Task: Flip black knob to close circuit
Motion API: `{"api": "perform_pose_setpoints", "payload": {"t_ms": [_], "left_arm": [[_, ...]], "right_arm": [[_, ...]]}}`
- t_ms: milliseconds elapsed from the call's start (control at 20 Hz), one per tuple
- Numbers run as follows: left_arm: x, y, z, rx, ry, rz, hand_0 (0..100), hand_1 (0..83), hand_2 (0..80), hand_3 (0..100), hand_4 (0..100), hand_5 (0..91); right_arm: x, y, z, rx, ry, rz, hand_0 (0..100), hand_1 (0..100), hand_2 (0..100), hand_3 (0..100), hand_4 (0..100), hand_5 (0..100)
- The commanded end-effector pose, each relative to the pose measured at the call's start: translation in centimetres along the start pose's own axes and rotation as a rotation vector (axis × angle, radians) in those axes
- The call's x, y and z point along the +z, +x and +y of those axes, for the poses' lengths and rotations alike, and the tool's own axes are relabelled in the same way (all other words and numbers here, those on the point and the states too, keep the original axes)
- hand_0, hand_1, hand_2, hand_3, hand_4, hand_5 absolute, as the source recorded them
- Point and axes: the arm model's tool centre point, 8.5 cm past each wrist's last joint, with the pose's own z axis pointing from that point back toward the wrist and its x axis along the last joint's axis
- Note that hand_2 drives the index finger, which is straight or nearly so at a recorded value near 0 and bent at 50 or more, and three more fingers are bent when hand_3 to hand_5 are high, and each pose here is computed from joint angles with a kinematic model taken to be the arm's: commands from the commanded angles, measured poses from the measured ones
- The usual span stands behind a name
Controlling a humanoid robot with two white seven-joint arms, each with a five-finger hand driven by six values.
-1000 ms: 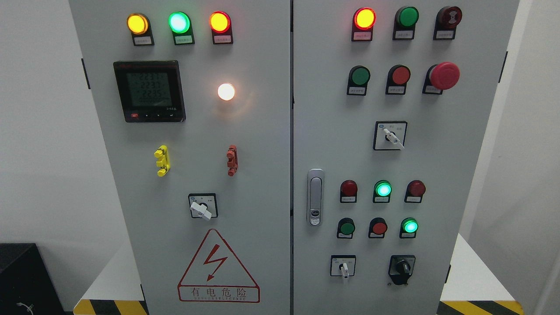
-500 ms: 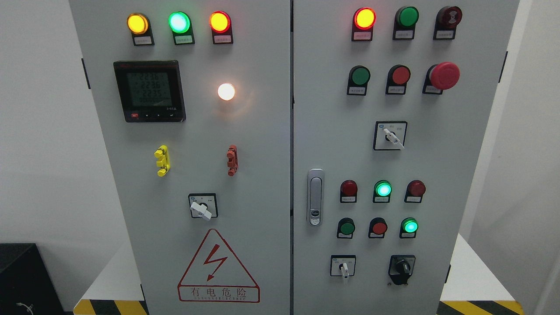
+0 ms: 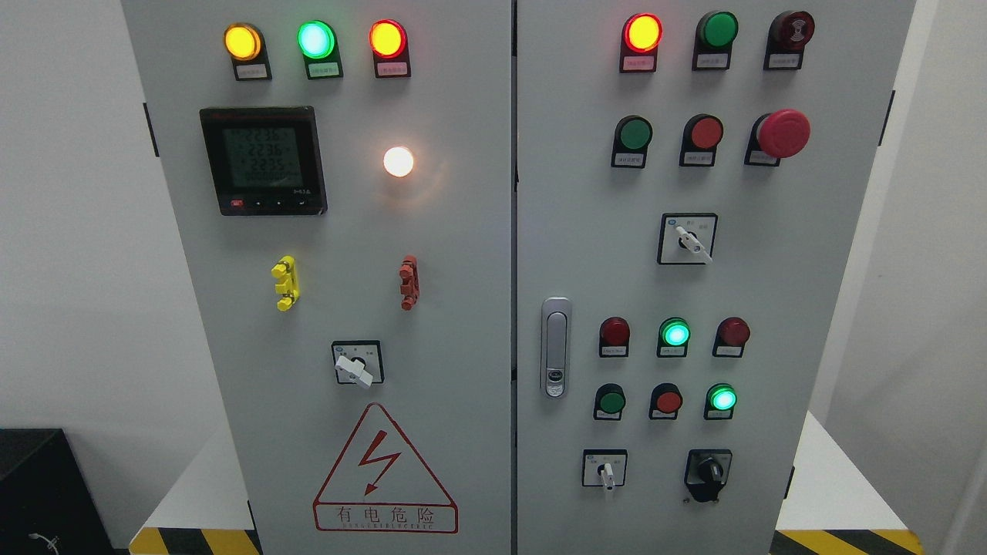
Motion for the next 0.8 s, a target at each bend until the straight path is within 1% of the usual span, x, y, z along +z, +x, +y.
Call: {"api": "perform_pose_setpoints", "payload": {"t_ms": [0, 50, 150, 200, 300, 400, 550, 650, 750], "left_arm": [[0.2, -1.3, 0.1, 0.001, 0.001, 0.019, 12, 55.6, 0.0, 0, 0, 0.0], [0.2, -1.3, 0.1, 0.001, 0.001, 0.019, 12, 55.6, 0.0, 0, 0, 0.0], [0.2, -1.3, 0.1, 0.001, 0.001, 0.019, 12, 55.6, 0.0, 0, 0, 0.0], [0.2, -1.3, 0.1, 0.001, 0.001, 0.019, 12, 55.6, 0.0, 0, 0, 0.0], [0.2, -1.3, 0.1, 0.001, 0.001, 0.019, 12, 55.6, 0.0, 0, 0, 0.0], [0.2, -1.3, 0.1, 0.001, 0.001, 0.019, 12, 55.6, 0.0, 0, 0, 0.0], [0.2, -1.3, 0.1, 0.001, 0.001, 0.019, 12, 55.6, 0.0, 0, 0, 0.0], [0.2, -1.3, 0.1, 0.003, 0.001, 0.019, 12, 55.6, 0.0, 0, 0, 0.0], [0.2, -1.3, 0.1, 0.003, 0.001, 0.019, 12, 55.6, 0.0, 0, 0, 0.0]], "right_arm": [[0.7, 9.6, -6.8, 0.261, -0.18, -0.303, 0, 0, 67, 90, 65, 44], [0.9, 10.9, -7.2, 0.297, -0.199, -0.332, 0, 0, 68, 91, 66, 45], [1.4, 13.4, -8.1, 0.372, -0.244, -0.374, 0, 0, 77, 98, 73, 57], [1.7, 14.5, -8.5, 0.409, -0.266, -0.392, 0, 0, 79, 99, 75, 61], [2.2, 16.0, -9.6, 0.483, -0.299, -0.41, 0, 0, 84, 100, 80, 72], [2.6, 17.1, -10.5, 0.542, -0.308, -0.414, 0, 0, 86, 100, 82, 76], [3.4, 19.3, -11.5, 0.587, -0.332, -0.43, 0, 0, 87, 100, 85, 80], [4.1, 20.5, -12.9, 0.61, -0.366, -0.427, 0, 0, 88, 100, 87, 82], [4.6, 22.2, -13.6, 0.614, -0.393, -0.426, 0, 0, 89, 100, 87, 84]]}}
